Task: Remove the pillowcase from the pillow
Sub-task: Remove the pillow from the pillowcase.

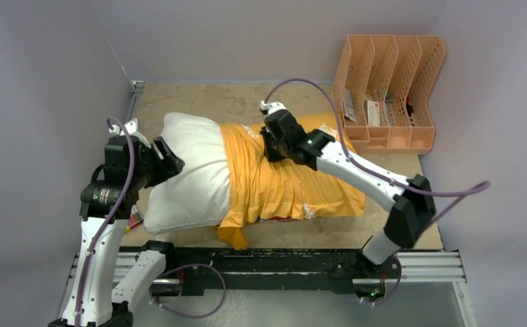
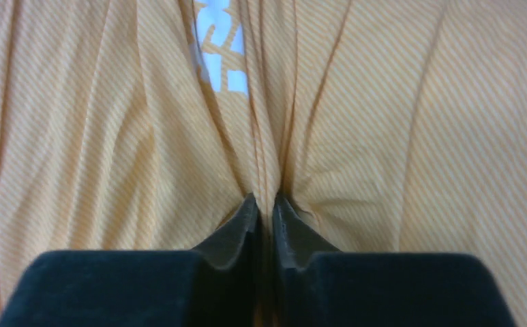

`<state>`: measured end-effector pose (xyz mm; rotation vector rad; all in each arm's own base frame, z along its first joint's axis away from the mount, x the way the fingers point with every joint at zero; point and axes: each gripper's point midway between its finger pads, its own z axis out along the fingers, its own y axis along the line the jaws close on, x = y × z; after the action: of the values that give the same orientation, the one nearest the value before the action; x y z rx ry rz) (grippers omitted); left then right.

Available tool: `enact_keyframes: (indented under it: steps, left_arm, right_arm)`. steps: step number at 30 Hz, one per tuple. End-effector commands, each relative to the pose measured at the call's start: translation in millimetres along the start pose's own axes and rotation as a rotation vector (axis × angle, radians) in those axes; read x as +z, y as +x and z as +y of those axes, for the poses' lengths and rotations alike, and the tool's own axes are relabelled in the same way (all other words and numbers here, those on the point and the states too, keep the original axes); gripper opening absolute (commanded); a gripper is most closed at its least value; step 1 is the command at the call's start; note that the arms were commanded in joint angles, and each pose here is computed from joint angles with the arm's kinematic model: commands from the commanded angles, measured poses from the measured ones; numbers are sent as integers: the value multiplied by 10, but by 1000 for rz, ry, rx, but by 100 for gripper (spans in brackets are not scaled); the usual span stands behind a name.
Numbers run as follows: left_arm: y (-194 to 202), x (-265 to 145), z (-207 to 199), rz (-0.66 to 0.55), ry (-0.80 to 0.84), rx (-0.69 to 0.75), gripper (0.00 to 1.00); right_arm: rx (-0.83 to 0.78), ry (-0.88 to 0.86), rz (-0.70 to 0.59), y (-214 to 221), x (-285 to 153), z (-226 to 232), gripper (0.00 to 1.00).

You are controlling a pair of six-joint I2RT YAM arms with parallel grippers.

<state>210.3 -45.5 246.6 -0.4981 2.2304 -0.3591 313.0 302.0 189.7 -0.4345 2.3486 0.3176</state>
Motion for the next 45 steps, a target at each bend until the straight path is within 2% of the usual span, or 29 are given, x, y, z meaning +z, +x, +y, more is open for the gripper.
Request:
enact_keyframes:
  steps: [1,5,7,9,12,13,15,17,18,20,22,23,24,28,31,33,35,39,41,43,45]
  left_arm:
    - [-484,-213,-517,-108,190,12,67]
    - [-456,77,-863,4,339,21,72]
    - [-353,291,-901,58,342,25,74]
    - [-133,489,-815,109,244,74,75]
    - [426,700,-788,204,116,194,76]
    - [567,764,-738,202,72,203,73]
    - [769,825,-650,170,34,177,51]
    - [870,808,-533,130,17,108,6]
    - [895,784,-505,111,28,82,0]
    - [971,743,-471,99,70,64,0]
    - [998,671,-526,96,135,61,0]
    - [1009,637,-547,95,162,65,0]
    - [1019,610,-557,94,182,73,0]
    - [1022,495,-598,81,241,94,0]
    - [1003,416,-652,72,281,104,0]
    - [1001,384,-657,72,292,116,0]
    - [996,349,-681,71,311,120,0]
    - [950,274,-680,56,323,124,0]
    - [915,236,-641,43,310,114,0]
    - [903,216,-576,40,282,101,0]
    - [910,209,-519,44,256,94,0]
  right_arm:
    - [179,-142,62,633,-190,139,7]
    - [289,-190,63,1148,-253,300,2]
    - [327,-204,62,1336,-249,330,1]
    - [394,-176,69,1503,-214,239,0]
    - [414,-136,48,1607,-243,89,0]
    - [422,-119,44,1632,-270,35,0]
    - [425,-109,40,1648,-374,-33,0]
    - [395,-89,-13,1537,-505,-134,0]
    - [377,-84,-49,1433,-599,-175,3]
    - [339,-95,-127,1178,-811,-209,18]
    - [320,-107,-212,812,-1073,-205,52]
    - [304,-101,-250,644,-1191,-214,62]
    - [296,-96,-285,476,-1295,-216,68]
    - [194,-107,-351,-96,-1554,-70,74]
    - [104,-154,-286,-313,-1436,230,76]
    - [61,-168,-189,-339,-1165,454,76]
    - [30,-156,-152,-411,-935,582,76]
    - [-5,-91,-10,-136,-397,645,71]
    - [2,13,56,56,-253,483,57]
    - [-28,91,34,44,-263,306,43]
    - [-54,165,-14,1,-366,98,24]
